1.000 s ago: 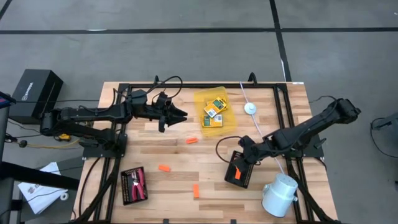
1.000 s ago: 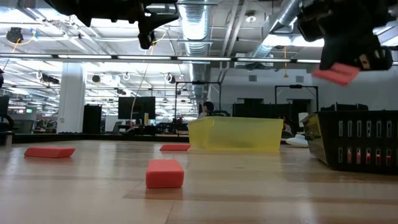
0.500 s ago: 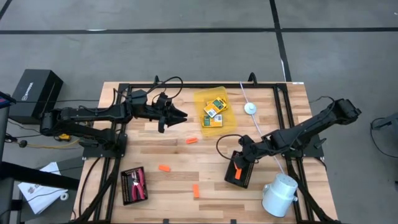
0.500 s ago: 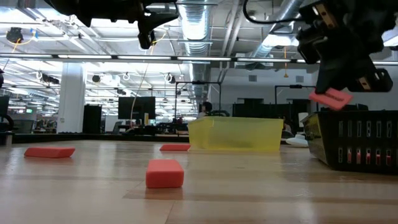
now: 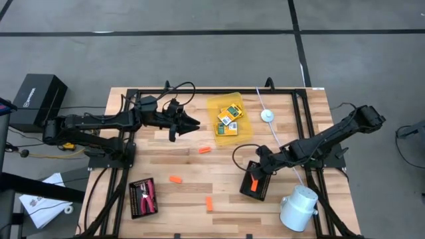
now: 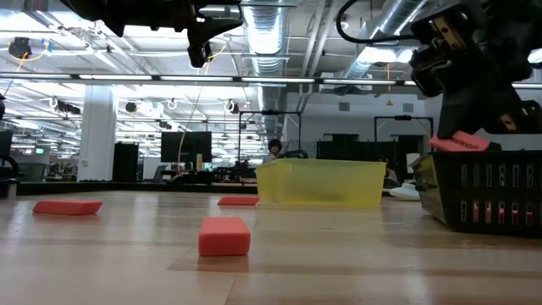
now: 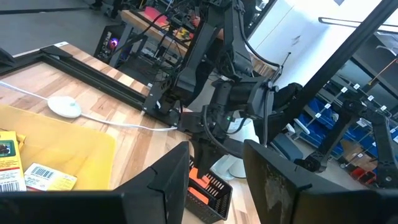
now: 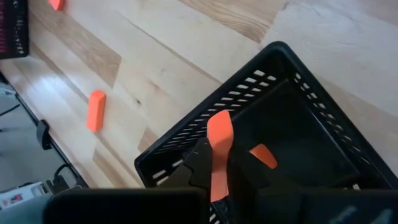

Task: Pick & Place School Supplies
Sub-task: Put the orange eraser into the right black bin

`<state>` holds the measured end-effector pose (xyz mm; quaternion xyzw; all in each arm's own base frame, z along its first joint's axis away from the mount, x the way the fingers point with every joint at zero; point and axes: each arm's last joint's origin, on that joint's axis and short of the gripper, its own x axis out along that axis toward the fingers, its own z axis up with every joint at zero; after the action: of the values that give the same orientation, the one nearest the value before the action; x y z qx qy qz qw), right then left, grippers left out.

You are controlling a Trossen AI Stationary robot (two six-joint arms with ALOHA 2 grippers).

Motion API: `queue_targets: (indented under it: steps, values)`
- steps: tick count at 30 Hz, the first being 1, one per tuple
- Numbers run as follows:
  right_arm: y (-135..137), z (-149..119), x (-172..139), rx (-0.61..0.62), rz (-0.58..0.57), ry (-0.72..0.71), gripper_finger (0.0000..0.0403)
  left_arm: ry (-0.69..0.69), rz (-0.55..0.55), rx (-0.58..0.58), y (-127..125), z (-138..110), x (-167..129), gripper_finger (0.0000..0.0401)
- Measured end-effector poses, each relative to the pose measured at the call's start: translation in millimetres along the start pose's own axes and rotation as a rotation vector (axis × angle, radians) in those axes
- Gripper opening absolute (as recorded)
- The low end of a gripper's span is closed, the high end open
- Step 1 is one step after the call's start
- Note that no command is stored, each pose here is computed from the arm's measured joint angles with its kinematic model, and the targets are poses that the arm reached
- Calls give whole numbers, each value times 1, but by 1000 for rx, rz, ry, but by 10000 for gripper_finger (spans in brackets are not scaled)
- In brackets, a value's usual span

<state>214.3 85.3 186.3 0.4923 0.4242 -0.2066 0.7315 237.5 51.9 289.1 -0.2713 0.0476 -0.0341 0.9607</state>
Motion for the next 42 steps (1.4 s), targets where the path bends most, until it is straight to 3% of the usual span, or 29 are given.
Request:
queue_targets:
  steps: [10,16,23,31,36,42]
  values:
    - [1,0,0,55,7,-1,158,10,-17,-4,-1,0,0,146]
    - [8,1,0,66,81,-21,201,52,-63,3,-2,-2,0,146]
    - [14,4,-1,59,145,-65,183,387,-90,67,6,-32,-6,122]
    - [15,4,-1,42,149,-80,134,713,-142,248,0,-69,-17,14]
    - [18,5,-2,39,180,-92,116,831,-160,341,-10,-92,-19,5]
    - [18,6,-2,42,183,-129,112,883,-144,336,-10,-127,-24,1]
